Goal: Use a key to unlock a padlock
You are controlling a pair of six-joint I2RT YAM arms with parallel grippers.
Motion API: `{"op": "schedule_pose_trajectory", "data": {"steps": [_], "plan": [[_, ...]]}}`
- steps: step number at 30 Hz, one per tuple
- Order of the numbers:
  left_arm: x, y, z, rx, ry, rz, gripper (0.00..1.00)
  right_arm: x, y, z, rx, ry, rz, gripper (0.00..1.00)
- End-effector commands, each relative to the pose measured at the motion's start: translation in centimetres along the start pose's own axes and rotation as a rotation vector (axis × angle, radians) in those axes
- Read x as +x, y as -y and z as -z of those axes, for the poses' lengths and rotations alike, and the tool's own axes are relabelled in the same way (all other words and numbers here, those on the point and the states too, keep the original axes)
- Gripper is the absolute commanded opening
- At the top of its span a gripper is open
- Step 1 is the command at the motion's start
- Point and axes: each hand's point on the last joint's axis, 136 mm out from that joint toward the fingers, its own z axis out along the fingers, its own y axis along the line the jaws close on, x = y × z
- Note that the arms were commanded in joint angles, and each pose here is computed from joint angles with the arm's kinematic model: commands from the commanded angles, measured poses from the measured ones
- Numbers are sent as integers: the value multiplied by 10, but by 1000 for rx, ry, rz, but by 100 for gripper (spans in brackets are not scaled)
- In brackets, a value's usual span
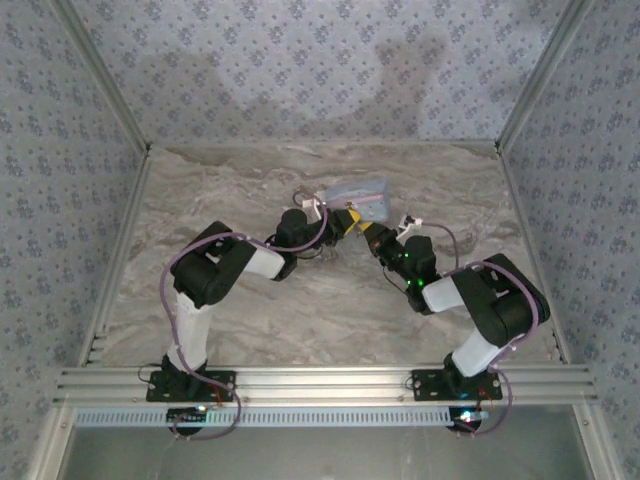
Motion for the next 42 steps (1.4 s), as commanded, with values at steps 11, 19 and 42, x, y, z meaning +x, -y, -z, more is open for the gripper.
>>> {"op": "schedule_pose_trajectory", "data": {"steps": [11,19,42], "plan": [[52,30,6,98,-226,-80,0,-1,-15,24,-30,1,39,29],[47,32,3,99,-213,-85,0,4,-11,51,28,-16,84,41],[45,39,1,118,-212,-87,0,25,5,71,82,-98,110,28]]}}
